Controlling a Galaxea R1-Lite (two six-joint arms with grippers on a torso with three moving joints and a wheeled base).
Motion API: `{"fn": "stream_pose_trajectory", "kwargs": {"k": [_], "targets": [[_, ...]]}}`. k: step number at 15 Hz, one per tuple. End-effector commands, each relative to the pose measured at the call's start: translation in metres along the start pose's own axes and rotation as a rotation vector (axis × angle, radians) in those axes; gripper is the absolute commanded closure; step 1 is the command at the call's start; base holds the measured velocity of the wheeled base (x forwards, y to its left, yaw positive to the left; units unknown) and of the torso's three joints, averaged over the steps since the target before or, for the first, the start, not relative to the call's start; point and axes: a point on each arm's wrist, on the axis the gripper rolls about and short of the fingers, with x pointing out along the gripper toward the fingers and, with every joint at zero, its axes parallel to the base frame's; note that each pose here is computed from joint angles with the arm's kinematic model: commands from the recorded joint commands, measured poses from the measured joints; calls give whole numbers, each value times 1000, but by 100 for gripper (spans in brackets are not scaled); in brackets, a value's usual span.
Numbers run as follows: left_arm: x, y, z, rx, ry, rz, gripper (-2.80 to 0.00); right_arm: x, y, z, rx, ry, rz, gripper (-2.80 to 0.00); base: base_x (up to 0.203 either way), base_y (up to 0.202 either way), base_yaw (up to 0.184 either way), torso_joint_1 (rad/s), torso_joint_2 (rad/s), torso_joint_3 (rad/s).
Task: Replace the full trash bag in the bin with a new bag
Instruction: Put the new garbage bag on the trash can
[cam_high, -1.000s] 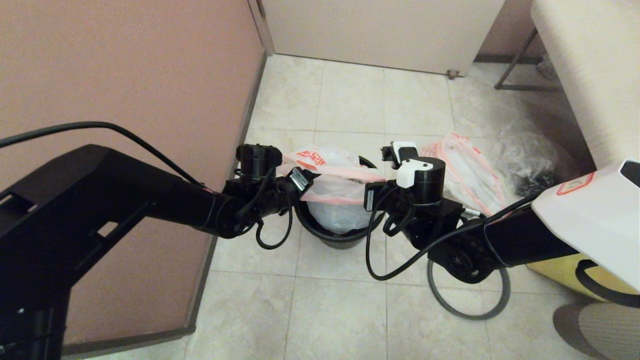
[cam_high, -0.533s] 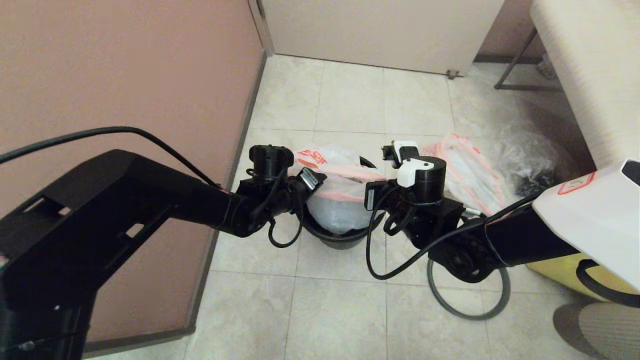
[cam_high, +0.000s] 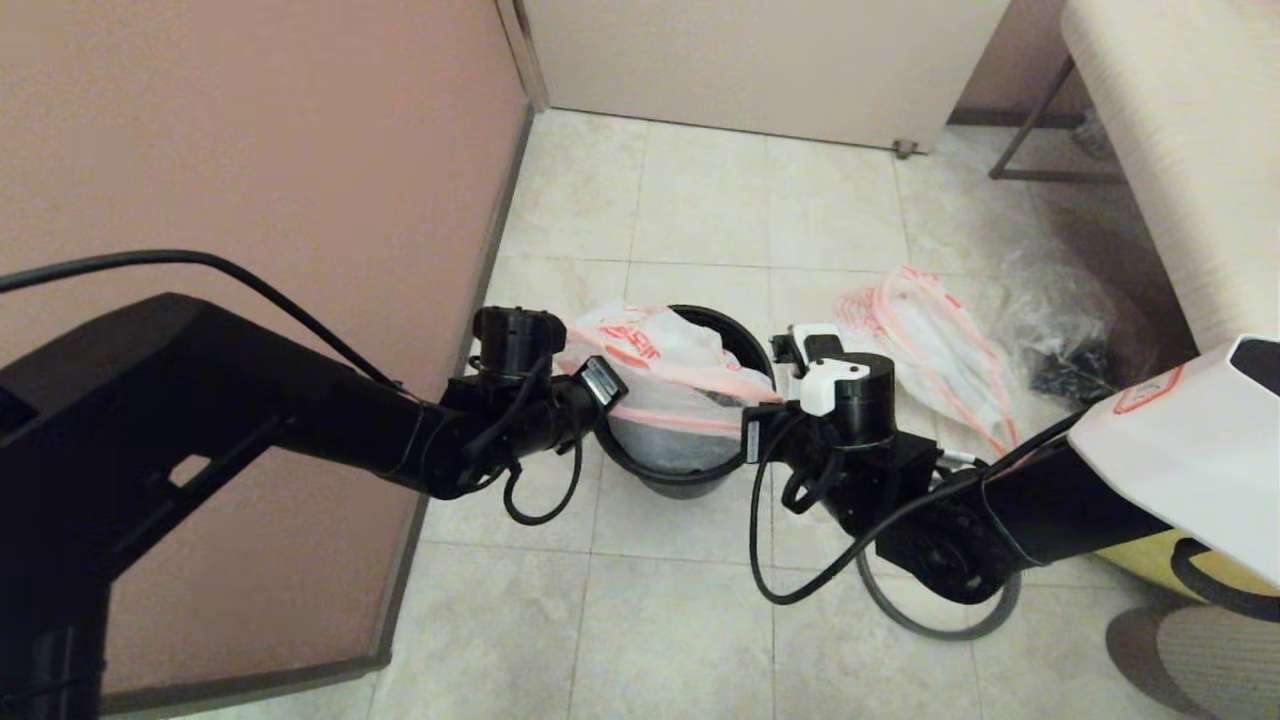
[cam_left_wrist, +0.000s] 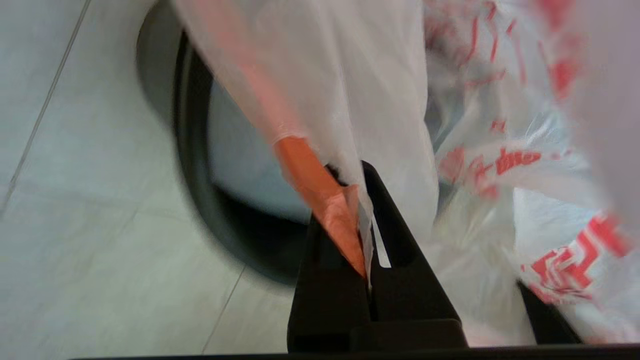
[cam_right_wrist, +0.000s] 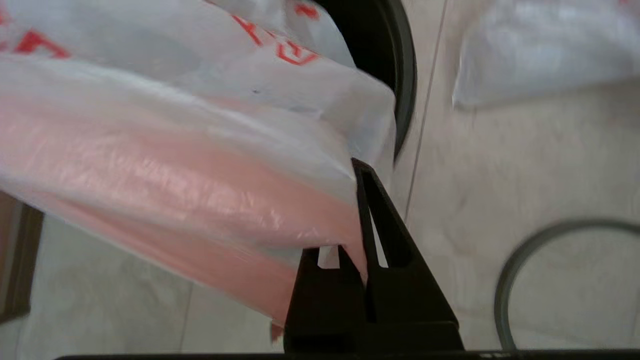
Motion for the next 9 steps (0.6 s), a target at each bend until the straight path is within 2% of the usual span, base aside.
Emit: {"fn": "stream_pose_trajectory", "kwargs": {"k": [1, 4, 6, 9], "targets": [[-11, 4, -1, 1, 5, 17, 0, -6, -2, -5, -8, 22, -6, 0, 0, 0, 0, 0, 0, 0], [-15, 25, -19, 43, 57, 71, 0, -3, -4, -29, -37, 95, -15, 0, 0, 0, 0, 0, 0, 0], [-16, 33, -27, 56, 63, 74, 0, 2, -4, -44, -46, 130, -20, 0, 0, 0, 0, 0, 0, 0], [-9, 45, -51, 95, 134, 111, 0, 11, -4, -63, -64, 172, -29, 0, 0, 0, 0, 0, 0, 0]]}}
